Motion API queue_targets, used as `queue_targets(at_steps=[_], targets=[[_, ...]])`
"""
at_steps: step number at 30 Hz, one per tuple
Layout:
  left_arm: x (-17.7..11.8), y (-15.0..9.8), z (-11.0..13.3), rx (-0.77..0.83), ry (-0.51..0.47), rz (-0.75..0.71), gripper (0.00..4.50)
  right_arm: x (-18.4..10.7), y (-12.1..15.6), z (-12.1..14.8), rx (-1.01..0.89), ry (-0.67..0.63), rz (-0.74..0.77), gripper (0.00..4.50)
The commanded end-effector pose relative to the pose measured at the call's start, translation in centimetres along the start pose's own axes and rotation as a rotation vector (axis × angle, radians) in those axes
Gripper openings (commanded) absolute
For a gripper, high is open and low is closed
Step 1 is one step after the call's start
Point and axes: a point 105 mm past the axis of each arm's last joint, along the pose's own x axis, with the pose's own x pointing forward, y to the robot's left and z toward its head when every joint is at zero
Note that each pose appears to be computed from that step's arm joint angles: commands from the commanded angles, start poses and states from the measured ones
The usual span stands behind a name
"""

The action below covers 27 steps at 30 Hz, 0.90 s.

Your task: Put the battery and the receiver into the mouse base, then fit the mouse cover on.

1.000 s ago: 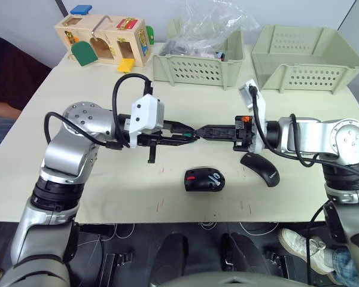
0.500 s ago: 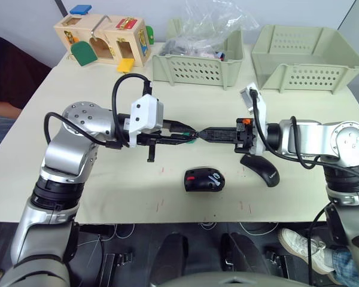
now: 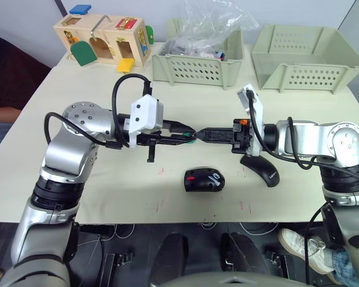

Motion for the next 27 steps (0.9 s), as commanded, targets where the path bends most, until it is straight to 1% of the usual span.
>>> queue_targets(at_steps=[1, 13, 16, 18, 27], targets=[[-0.12, 0.27, 1.12, 0.054, -0.019, 0.0, 0.59, -0.21, 1.17, 0.56, -0.025, -0.023, 0.041, 1.58], [0.05, 0.18, 1.23, 0.058, -0.021, -0.002, 0.59, 0.01, 1.21, 0.52, -0.023, -0.018, 0.04, 1.58], [0.05, 0.2, 1.23, 0.059, -0.021, -0.001, 0.59, 0.1, 1.23, 0.53, -0.021, -0.02, 0.04, 0.74], [0.04, 0.19, 1.25, 0.06, -0.021, -0.002, 0.59, 0.15, 1.23, 0.49, -0.021, -0.02, 0.04, 0.04], [0.08, 0.15, 1.18, 0.057, -0.019, -0.002, 0.59, 0.14, 1.35, 0.46, -0.028, -0.016, 0.042, 0.04]])
